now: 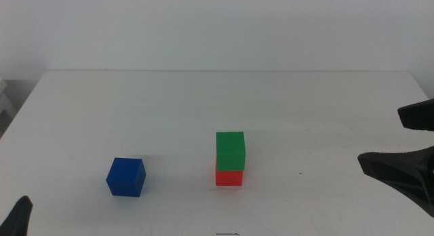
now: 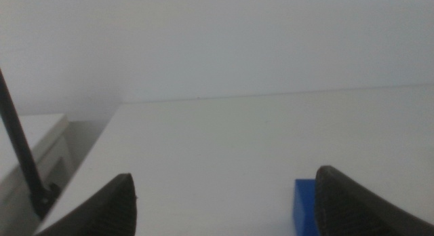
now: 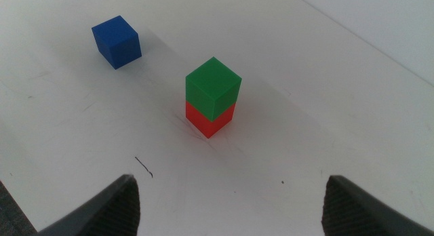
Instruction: Stack red cubes first, then green, then blue cubes in a specific spot.
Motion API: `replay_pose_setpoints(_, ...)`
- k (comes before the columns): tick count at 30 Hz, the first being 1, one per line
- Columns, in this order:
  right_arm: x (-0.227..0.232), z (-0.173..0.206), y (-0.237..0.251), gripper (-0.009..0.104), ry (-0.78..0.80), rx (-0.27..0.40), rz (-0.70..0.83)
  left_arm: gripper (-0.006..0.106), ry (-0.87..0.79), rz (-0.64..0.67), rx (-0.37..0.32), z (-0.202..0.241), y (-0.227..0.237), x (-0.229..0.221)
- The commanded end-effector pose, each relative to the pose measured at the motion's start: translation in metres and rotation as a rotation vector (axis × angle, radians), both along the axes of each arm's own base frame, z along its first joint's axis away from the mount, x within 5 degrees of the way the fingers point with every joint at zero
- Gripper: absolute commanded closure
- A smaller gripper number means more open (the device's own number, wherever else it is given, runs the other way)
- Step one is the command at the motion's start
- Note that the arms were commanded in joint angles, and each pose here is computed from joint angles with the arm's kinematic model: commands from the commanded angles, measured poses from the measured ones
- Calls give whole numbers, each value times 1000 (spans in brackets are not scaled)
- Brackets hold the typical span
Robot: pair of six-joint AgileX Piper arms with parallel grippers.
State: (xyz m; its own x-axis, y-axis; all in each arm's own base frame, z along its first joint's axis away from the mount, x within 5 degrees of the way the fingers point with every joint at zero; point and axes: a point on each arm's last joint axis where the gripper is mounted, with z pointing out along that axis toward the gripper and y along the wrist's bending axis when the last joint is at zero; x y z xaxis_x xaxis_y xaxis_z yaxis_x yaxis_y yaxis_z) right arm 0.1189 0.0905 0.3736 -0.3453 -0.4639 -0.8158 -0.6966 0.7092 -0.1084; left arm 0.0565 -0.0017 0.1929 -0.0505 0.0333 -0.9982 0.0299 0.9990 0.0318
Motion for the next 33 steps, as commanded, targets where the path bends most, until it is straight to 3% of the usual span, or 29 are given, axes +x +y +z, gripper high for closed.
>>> replay_pose_setpoints(1,2,14,0,3,-85,49,-7,14,-106,-3,-94,13,0,-2)
replay_pose_setpoints(3,2,14,0,3,-84,48,-7,14,-79,-8,-206,23,-1,0)
replay_pose_setpoints(5,2,14,0,3,-83,48,-7,14,-5,-13,-237,40,-2,5)
replay_pose_setpoints(11,2,14,0,3,-82,47,-6,14,379,-36,-101,108,-7,46)
replay_pose_setpoints(14,2,13,0,3,-82,47,-6,14,590,-55,-71,127,-9,75)
replay_pose_setpoints(21,2,13,0,3,-82,47,-6,14,858,-100,-106,149,-17,131)
replay_pose_setpoints(25,2,13,0,3,-82,47,-6,14,990,-137,-242,141,-26,157)
replay_pose_setpoints(27,2,13,0,3,-82,47,-6,14,1058,-145,-266,132,-29,165)
replay_pose_setpoints(33,2,13,0,3,-82,47,-6,14,1111,-199,-172,117,-45,195)
